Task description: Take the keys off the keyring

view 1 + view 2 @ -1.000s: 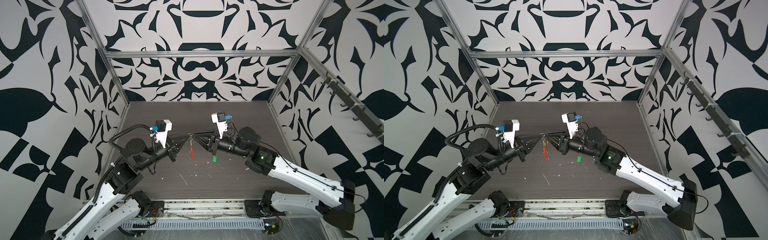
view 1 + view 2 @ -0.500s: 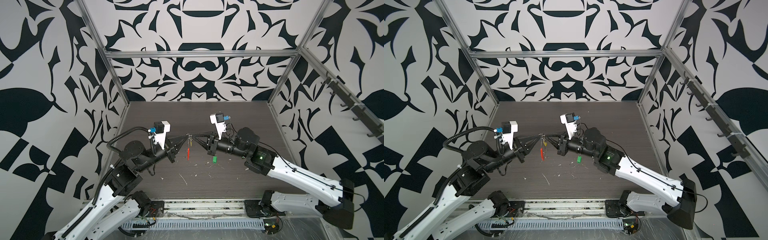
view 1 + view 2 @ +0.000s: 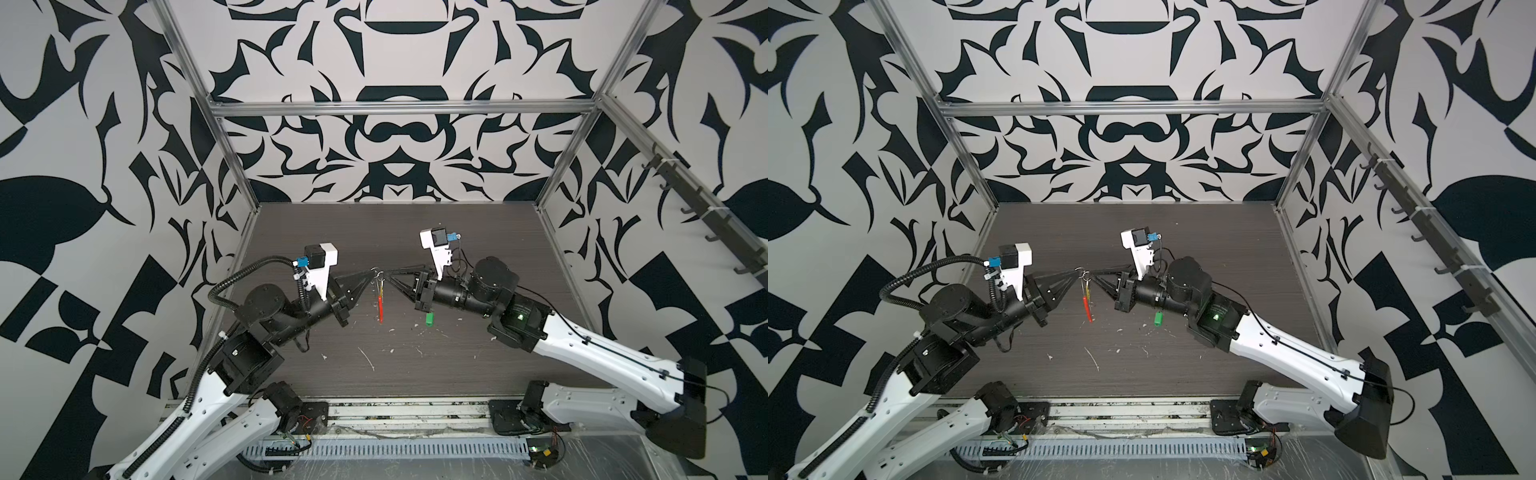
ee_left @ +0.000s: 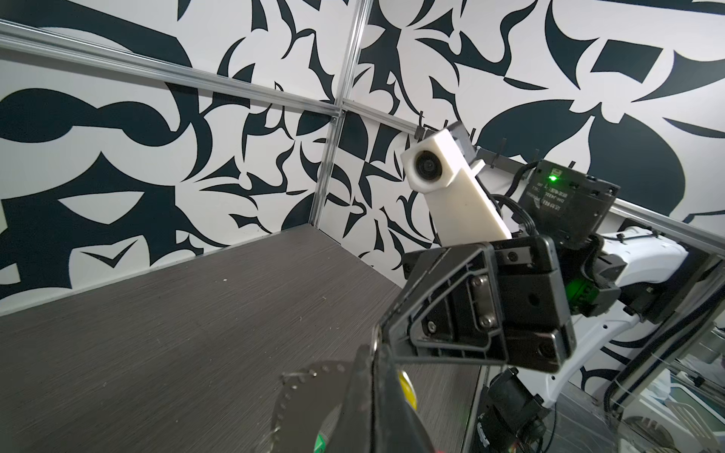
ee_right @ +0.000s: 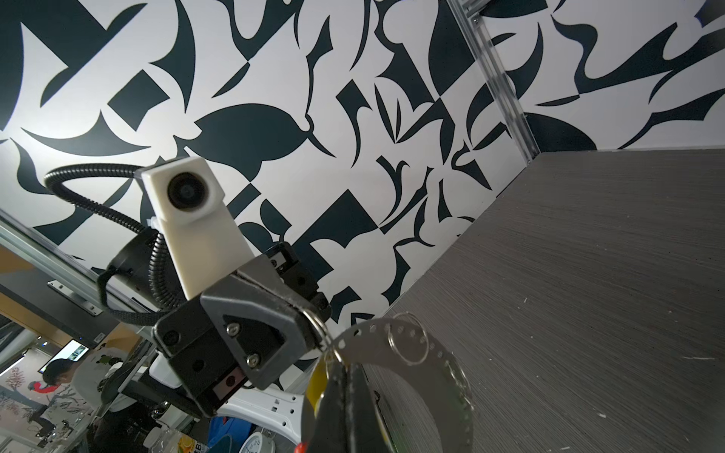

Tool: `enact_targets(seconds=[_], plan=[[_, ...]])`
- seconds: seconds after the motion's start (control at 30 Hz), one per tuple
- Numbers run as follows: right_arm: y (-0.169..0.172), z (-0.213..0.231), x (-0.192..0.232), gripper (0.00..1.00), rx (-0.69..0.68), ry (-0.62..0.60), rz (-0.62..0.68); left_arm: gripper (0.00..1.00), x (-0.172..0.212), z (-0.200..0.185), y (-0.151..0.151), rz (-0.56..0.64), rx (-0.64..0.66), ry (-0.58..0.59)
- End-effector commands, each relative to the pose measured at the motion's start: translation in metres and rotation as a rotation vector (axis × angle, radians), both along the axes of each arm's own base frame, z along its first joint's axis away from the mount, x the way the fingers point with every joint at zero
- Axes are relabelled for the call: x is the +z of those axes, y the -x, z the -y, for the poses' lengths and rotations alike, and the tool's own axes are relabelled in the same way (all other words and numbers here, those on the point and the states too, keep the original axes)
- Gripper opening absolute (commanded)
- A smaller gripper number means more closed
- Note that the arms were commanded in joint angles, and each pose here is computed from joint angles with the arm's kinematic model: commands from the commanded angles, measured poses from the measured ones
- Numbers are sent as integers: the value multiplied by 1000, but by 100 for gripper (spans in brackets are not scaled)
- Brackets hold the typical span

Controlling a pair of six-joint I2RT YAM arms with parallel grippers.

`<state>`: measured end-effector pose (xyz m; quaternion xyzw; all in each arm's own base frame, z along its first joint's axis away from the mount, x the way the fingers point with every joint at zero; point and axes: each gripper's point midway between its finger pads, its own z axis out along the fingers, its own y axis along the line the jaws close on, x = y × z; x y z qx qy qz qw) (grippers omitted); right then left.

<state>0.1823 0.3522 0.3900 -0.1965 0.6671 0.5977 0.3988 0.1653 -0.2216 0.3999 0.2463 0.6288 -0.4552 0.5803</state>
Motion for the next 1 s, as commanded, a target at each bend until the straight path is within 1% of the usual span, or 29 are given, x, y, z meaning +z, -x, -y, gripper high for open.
enact_targets(seconds=[0.0, 0.27, 0.47, 0.57, 0.63, 0.7, 0.83, 0.97], plan=[[3, -2, -6, 0, 22, 4, -23, 0, 25, -5, 10, 90, -19, 76], [8, -14, -14, 0, 94, 25, -76, 0, 28, -4, 12, 105, -29, 83], [8, -16, -22, 0, 110, 55, -112, 0, 27, -4, 16, 108, -44, 76], [7, -12, -21, 0, 96, 67, -105, 0, 25, -2, 18, 95, -65, 57], [5, -5, -17, 5, 74, 78, -83, 0, 24, -1, 19, 86, -73, 48], [4, 1, -15, 16, 57, 104, -56, 0, 21, -1, 20, 75, -75, 38], [8, 15, -6, 29, 34, 147, 12, 0, 18, -1, 22, 63, -84, 28], [15, 29, 9, 35, 31, 181, 121, 0, 16, 2, 27, 52, -119, 22]])
